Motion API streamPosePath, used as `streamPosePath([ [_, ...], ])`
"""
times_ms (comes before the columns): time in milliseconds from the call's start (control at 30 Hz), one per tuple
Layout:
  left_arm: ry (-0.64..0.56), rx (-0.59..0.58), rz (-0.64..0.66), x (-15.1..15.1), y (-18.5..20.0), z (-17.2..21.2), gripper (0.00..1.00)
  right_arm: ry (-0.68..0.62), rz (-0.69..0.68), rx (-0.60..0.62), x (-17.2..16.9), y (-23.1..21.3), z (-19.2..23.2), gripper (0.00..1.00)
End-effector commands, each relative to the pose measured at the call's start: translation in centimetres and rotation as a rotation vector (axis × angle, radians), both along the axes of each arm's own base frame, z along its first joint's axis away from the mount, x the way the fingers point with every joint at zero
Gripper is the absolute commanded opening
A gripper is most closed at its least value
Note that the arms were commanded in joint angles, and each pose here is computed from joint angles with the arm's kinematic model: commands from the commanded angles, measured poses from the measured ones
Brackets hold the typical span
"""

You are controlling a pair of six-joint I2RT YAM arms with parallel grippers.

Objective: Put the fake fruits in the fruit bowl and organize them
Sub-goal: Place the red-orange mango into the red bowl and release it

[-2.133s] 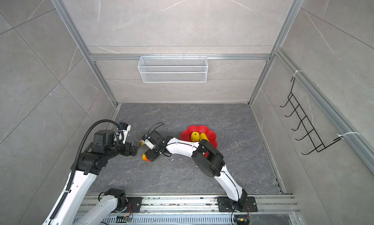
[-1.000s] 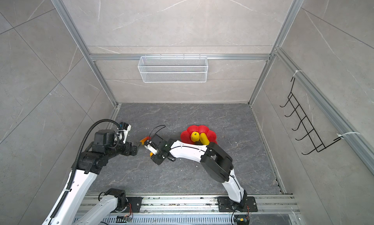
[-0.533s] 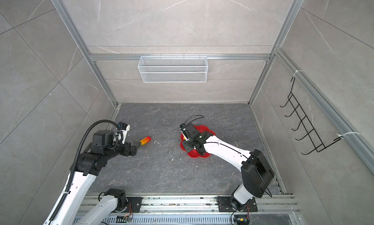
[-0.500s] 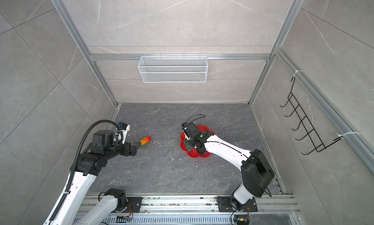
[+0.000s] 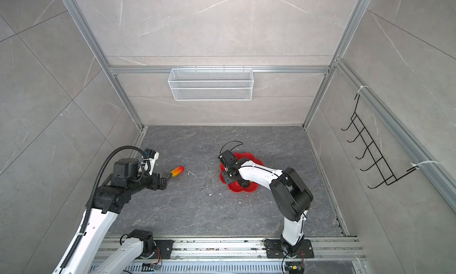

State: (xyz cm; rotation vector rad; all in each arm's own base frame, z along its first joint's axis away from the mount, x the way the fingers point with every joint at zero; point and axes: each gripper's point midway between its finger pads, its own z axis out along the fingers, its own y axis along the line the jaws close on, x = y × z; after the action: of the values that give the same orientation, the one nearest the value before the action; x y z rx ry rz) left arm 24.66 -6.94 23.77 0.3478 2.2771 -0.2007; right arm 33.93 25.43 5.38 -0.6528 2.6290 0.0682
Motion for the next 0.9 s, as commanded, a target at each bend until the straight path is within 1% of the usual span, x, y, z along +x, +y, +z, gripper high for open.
streamPosePath([
  [0,-0.015,-0.006,0.021,0.4,0.2,0.3,1.0,-0.02,-0.04,0.038,1.3,0.8,0.5,0.21],
  [167,-0.015,-0.008,0.02,0.4,0.2,0.3,1.0,-0.033,-0.067,0.028,2.1,0.7,0.2,0.22],
  [300,-0.014,-0.008,0.017,0.4,0.2,0.3,1.0,-0.036,-0.074,0.015,2.4,0.7,-0.3,0.26],
  [333,-0.015,-0.009,0.017,0.4,0.2,0.4,1.0,-0.036,-0.074,0.011,2.5,0.7,-0.4,0.3],
  [400,-0.014,-0.01,0.017,0.4,0.1,0.3,1.0,-0.036,-0.072,0.01,2.4,0.7,-0.4,0.41],
  [433,-0.014,-0.01,0.018,0.4,0.2,0.3,1.0,-0.038,-0.072,0.009,2.4,0.6,-0.3,0.46],
  [633,-0.014,-0.01,0.014,0.4,0.1,0.3,1.0,-0.069,-0.061,0.001,2.3,0.0,1.6,0.61],
  [800,-0.012,-0.006,0.012,0.4,0.1,0.3,1.0,-0.096,-0.023,0.027,1.2,-0.4,6.0,0.79],
  [867,-0.012,-0.005,0.014,0.5,0.2,0.3,1.0,-0.115,0.035,0.049,0.3,-0.5,8.4,0.9],
])
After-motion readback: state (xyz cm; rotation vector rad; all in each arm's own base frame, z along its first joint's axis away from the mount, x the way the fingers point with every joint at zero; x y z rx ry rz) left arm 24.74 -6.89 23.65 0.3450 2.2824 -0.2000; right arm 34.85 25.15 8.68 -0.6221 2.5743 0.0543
